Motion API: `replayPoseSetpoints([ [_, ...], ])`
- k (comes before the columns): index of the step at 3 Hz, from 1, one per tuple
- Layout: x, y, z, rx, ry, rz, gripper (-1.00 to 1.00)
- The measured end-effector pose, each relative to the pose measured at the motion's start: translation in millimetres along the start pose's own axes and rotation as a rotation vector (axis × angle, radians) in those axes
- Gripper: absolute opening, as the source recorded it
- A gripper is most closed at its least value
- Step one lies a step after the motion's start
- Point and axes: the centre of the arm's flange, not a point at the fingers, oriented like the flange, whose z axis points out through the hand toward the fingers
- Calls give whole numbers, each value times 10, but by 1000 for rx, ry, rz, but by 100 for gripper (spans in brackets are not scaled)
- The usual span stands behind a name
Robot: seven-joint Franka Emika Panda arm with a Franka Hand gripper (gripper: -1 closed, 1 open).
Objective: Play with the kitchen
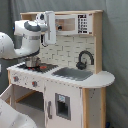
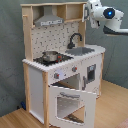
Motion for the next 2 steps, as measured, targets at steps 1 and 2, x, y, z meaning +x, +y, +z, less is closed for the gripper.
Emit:
replayPoseSetpoints([
  [1,176,-13,71,43,28,-17,-100],
  [2,397,-128,79,98,70,-21,-100],
])
